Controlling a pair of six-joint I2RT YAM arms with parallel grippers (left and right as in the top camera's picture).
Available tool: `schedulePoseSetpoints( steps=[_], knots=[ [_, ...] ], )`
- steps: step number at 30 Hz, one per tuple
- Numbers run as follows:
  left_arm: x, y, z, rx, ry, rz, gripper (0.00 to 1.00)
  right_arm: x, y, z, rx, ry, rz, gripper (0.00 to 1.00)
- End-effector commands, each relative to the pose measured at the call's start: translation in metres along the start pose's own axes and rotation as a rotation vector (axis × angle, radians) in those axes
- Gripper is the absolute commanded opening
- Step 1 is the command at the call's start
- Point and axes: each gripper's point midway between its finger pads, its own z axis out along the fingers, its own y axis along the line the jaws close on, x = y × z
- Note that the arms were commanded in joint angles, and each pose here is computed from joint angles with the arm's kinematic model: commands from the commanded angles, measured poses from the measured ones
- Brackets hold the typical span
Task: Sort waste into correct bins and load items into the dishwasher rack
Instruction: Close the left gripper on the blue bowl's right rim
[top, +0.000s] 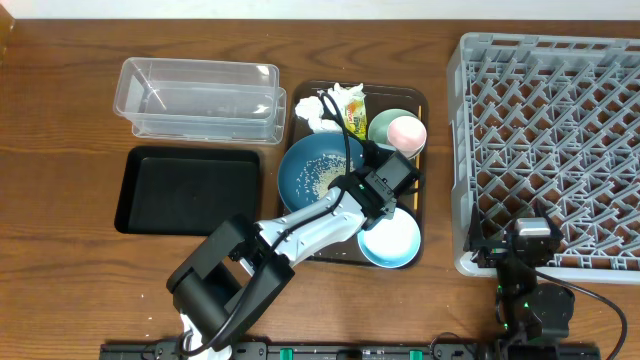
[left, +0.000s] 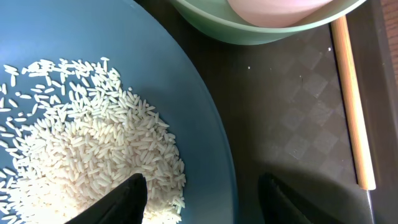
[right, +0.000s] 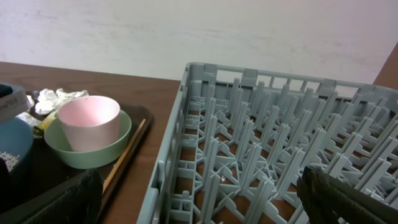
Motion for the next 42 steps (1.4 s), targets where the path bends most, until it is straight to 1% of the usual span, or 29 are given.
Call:
schedulePoseSetpoints(
  steps=[1, 2, 4, 9, 12, 17, 18, 20, 22, 25, 29, 30, 31, 35, 38, 42],
  knots=[
    [0.000, 0.003, 0.002, -0.023, -0.006, 0.001, 0.57, 0.001, -0.003, 0.000, 0.015, 0.002, -0.006, 0.99],
    [0.000, 0.003, 0.002, -0.023, -0.006, 0.001, 0.55, 0.001, -0.003, 0.000, 0.014, 0.002, -0.006, 0.99],
    [0.000, 0.003, 0.002, -0.023, -0.006, 0.001, 0.45, 0.001, -0.003, 0.000, 0.015, 0.001, -0.006, 0.99],
    [-0.004, 0.002, -0.002, -0.016, -0.016, -0.003, 0.38, 0.001, -0.003, 0.000, 0.014, 0.002, -0.006, 0.99],
    [-0.010, 0.001, -0.012, -0.003, -0.035, -0.009, 0.33, 0.001, -0.003, 0.000, 0.015, 0.002, -0.006, 0.99],
    [-0.024, -0.001, -0.033, 0.025, -0.080, -0.023, 0.19, 0.001, -0.003, 0.000, 0.014, 0.002, -0.006, 0.99],
    [-0.026, -0.001, -0.035, 0.029, -0.086, -0.025, 0.15, 0.001, -0.003, 0.000, 0.014, 0.002, -0.006, 0.99],
    [-0.028, -0.002, -0.040, 0.035, -0.096, -0.028, 0.10, 0.001, -0.003, 0.000, 0.015, 0.001, -0.006, 0.99],
    [-0.029, -0.002, -0.041, 0.037, -0.099, -0.029, 0.07, 0.001, -0.003, 0.000, 0.015, 0.002, -0.006, 0.99],
    [-0.028, -0.001, -0.041, 0.035, -0.095, -0.028, 0.06, 0.001, -0.003, 0.000, 0.015, 0.002, -0.006, 0.99],
    [-0.027, -0.001, -0.041, 0.031, -0.090, -0.026, 0.06, 0.001, -0.003, 0.000, 0.015, 0.002, -0.006, 0.99],
    [-0.027, 0.000, -0.041, 0.030, -0.089, -0.023, 0.16, 0.001, -0.003, 0.000, 0.015, 0.002, -0.006, 0.99],
    [-0.027, 0.000, -0.041, 0.030, -0.088, -0.019, 0.34, 0.001, -0.003, 0.000, 0.014, 0.002, -0.006, 0.99],
    [-0.024, 0.000, -0.036, 0.025, -0.080, -0.015, 0.52, 0.001, -0.003, 0.000, 0.015, 0.002, -0.006, 0.99],
    [-0.022, -0.003, -0.031, 0.033, -0.070, -0.014, 0.59, 0.001, -0.003, 0.000, 0.015, 0.002, -0.006, 0.99],
    [-0.019, -0.006, -0.025, 0.047, -0.058, -0.012, 0.59, 0.001, -0.003, 0.000, 0.015, 0.002, -0.006, 0.99]
  ],
)
